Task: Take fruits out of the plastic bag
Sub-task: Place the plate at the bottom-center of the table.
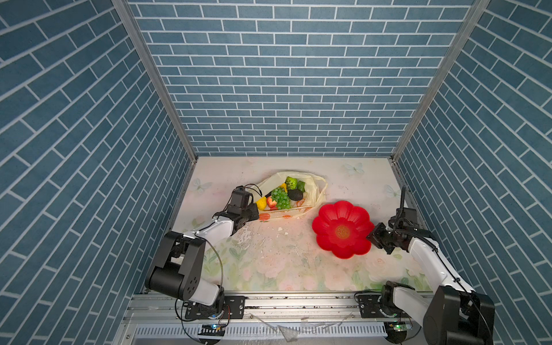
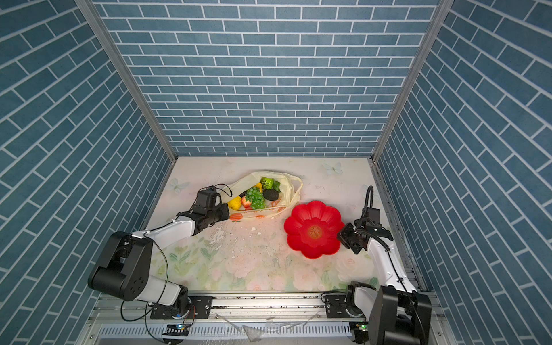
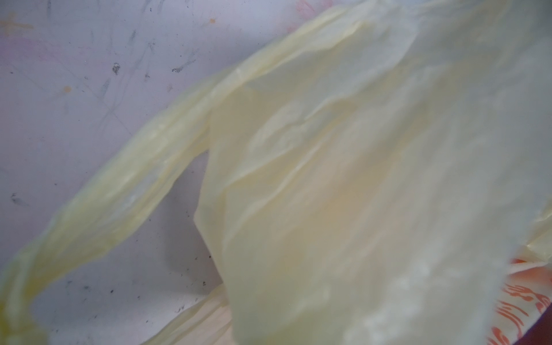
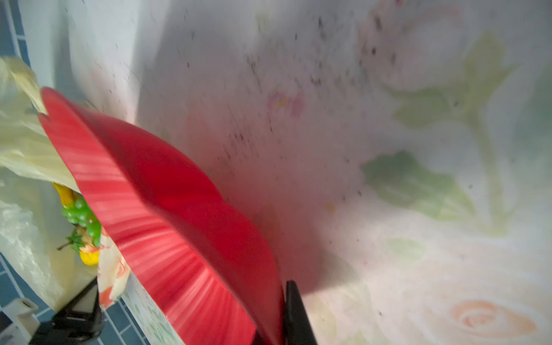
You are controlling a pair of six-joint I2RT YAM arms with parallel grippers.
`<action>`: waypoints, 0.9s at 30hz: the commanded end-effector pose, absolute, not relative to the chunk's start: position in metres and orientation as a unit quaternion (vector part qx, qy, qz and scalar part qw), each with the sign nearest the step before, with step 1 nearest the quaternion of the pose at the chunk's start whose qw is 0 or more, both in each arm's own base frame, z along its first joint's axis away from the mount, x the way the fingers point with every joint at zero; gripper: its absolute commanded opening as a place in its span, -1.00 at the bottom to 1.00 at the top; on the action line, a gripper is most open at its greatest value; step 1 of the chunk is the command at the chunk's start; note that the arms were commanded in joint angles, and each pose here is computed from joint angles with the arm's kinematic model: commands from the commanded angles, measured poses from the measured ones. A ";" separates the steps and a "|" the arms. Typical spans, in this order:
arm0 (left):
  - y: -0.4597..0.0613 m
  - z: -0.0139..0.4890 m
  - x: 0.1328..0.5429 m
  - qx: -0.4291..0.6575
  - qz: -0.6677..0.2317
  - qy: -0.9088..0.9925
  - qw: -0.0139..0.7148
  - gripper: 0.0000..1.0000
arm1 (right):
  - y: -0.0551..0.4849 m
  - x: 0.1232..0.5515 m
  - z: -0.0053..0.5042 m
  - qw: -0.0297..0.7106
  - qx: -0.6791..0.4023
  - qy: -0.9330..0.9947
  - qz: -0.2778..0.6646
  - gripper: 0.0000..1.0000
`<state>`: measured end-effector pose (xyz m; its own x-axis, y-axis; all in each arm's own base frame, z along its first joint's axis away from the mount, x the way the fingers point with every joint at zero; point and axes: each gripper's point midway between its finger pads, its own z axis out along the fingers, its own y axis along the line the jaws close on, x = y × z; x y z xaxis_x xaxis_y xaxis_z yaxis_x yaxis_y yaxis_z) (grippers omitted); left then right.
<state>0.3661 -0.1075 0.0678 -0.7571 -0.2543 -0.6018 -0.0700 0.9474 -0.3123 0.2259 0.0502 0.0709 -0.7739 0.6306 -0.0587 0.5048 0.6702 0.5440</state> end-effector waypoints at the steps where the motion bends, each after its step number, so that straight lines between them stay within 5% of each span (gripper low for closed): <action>1: -0.102 0.065 0.362 -0.084 -0.122 0.930 0.335 -0.95 | 0.060 0.196 0.065 0.087 0.296 0.918 0.248 -0.93; 18: -0.101 0.065 0.362 -0.085 -0.118 0.930 0.338 -0.95 | 0.064 0.149 0.051 0.050 0.294 0.935 0.189 -0.87; 27: -0.101 0.067 0.362 -0.084 -0.119 0.929 0.340 -0.94 | 0.054 0.152 0.052 0.067 0.305 0.936 0.161 -0.62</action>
